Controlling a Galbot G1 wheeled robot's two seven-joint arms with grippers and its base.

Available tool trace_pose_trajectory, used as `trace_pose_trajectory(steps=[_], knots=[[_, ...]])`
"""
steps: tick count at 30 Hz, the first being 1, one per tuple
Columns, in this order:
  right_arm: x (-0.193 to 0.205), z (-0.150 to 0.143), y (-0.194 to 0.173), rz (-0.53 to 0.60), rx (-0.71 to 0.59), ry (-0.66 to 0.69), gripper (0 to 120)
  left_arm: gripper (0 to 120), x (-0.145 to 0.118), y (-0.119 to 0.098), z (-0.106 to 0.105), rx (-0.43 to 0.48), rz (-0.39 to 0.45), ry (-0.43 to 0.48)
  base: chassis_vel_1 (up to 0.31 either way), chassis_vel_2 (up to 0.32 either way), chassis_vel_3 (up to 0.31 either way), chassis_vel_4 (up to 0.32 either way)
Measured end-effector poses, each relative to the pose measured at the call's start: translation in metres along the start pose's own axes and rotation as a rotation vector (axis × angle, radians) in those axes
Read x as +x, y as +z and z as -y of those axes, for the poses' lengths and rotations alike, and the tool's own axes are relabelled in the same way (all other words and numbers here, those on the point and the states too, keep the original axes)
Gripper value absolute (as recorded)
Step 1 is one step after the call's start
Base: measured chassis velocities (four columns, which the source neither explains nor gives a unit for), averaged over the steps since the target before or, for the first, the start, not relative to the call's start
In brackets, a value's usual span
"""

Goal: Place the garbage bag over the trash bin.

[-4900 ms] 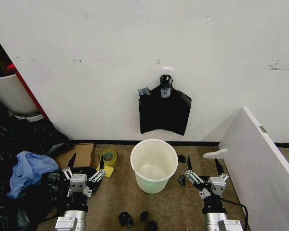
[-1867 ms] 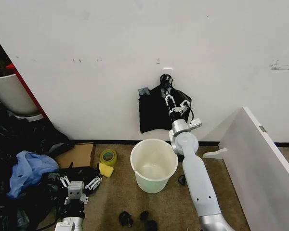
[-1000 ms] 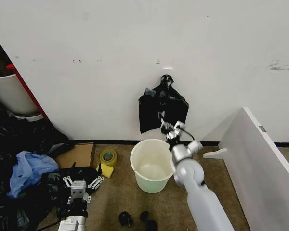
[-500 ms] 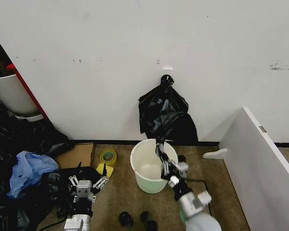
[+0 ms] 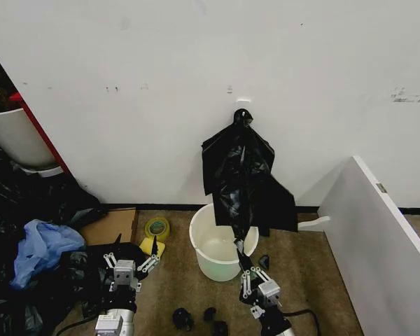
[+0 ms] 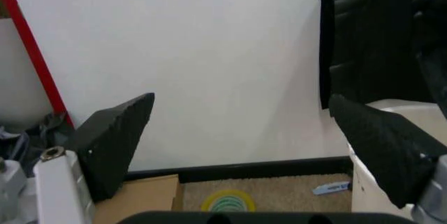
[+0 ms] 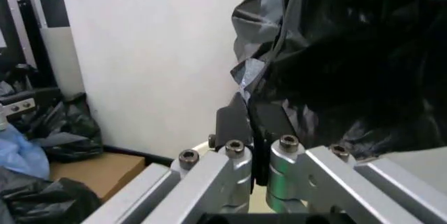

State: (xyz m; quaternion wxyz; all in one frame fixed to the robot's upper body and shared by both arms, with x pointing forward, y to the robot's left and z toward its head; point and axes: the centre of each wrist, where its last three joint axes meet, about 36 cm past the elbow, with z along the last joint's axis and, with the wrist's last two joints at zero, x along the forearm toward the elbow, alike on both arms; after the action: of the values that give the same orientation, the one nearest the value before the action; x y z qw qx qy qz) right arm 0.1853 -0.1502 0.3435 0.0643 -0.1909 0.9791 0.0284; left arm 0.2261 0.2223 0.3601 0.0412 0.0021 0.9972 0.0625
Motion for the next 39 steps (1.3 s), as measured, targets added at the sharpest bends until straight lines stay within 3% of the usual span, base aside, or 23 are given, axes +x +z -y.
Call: trace_pose_trajectory(steps=[6, 11, 16, 19, 21, 25, 33, 39], knots=[[0.001, -0.003, 0.0, 0.0, 0.046, 0.009, 0, 99, -0.003, -0.003, 0.004, 0.031, -0.005, 0.017, 0.0, 0.0, 0.0, 0.0], [-0.014, -0.004, -0.002, -0.021, -0.005, 0.036, 0, 99, -0.02, -0.018, 0.004, 0.06, 0.009, 0.079, 0.0, 0.0, 0.0, 0.0], [-0.058, 0.014, -0.006, 0.01, -0.004, 0.043, 0, 99, -0.065, -0.053, -0.007, 0.089, 0.08, 0.216, 0.0, 0.0, 0.0, 0.0], [-0.069, 0.024, -0.006, 0.023, 0.023, 0.032, 0, 99, -0.072, -0.063, -0.012, 0.087, 0.091, 0.256, 0.0, 0.0, 0.0, 0.0], [-0.089, 0.044, -0.002, 0.038, 0.092, -0.004, 0, 99, -0.08, -0.078, -0.02, 0.082, 0.098, 0.33, 0.0, 0.0, 0.0, 0.0], [-0.09, 0.058, 0.005, 0.028, 0.166, -0.034, 0, 99, -0.101, -0.095, -0.021, 0.08, 0.104, 0.415, 0.0, 0.0, 0.0, 0.0], [-0.089, 0.073, 0.013, 0.043, 0.268, -0.035, 0, 97, -0.172, -0.153, 0.004, 0.145, 0.066, 0.614, 0.0, 0.0, 0.0, 0.0], [-0.087, 0.071, 0.018, 0.049, 0.265, -0.014, 0, 95, -0.209, -0.175, 0.025, 0.089, -0.012, 0.673, 0.0, 0.0, 0.0, 0.0]])
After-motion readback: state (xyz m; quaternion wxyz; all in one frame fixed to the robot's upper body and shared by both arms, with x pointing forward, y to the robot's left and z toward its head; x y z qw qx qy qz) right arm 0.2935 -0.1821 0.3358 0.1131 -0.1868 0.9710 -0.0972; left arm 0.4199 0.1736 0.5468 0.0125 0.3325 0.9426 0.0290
